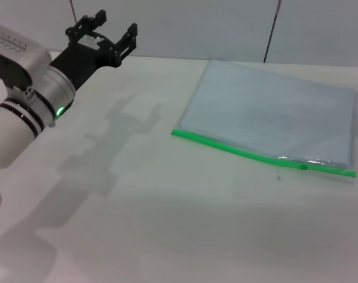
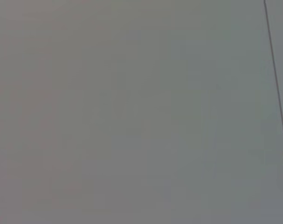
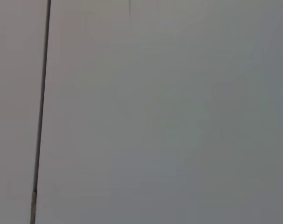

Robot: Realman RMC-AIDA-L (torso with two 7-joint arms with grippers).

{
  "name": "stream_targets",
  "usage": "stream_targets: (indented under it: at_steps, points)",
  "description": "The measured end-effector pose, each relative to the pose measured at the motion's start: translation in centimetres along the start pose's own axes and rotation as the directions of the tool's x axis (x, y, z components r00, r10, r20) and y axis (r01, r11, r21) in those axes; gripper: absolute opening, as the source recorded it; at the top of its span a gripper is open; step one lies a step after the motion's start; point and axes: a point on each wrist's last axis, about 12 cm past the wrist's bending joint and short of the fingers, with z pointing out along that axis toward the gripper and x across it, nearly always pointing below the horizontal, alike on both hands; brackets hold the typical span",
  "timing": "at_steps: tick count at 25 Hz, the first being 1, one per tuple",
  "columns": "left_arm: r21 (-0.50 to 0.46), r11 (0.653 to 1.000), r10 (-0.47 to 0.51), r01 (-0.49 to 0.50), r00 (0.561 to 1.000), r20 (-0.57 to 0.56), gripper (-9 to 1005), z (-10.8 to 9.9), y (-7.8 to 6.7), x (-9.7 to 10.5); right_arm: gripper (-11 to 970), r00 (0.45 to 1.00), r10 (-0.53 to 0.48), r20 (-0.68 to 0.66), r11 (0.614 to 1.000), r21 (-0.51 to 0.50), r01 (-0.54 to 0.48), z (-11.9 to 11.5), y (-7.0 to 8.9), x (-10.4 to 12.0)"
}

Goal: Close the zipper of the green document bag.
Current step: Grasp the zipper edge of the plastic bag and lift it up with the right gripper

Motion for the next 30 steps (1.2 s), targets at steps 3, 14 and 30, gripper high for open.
stream_targets:
  at_steps: [3, 14, 30]
  points:
    - [0.007, 1.0, 0.001, -0.001, 1.0, 0.006, 724, 0.4, -0.1, -0.3, 565, 1.0, 0.0, 0.001, 1.0, 0.005, 0.0, 0.0, -0.2, 0.0]
    - [-0.011, 1.0, -0.016, 0.016, 1.0, -0.002, 722, 0.1, 0.0, 0.0, 565, 1.0, 0.0, 0.01, 1.0, -0.011, 0.0, 0.5, 0.3, -0.5]
    - [-0.052, 0.998, -0.024, 0.023, 0.999, -0.028, 722, -0.8, 1.0, 0.8, 565, 0.993, -0.114, 0.003, 0.969, -0.22, 0.112, -2.2, 2.3, 0.7]
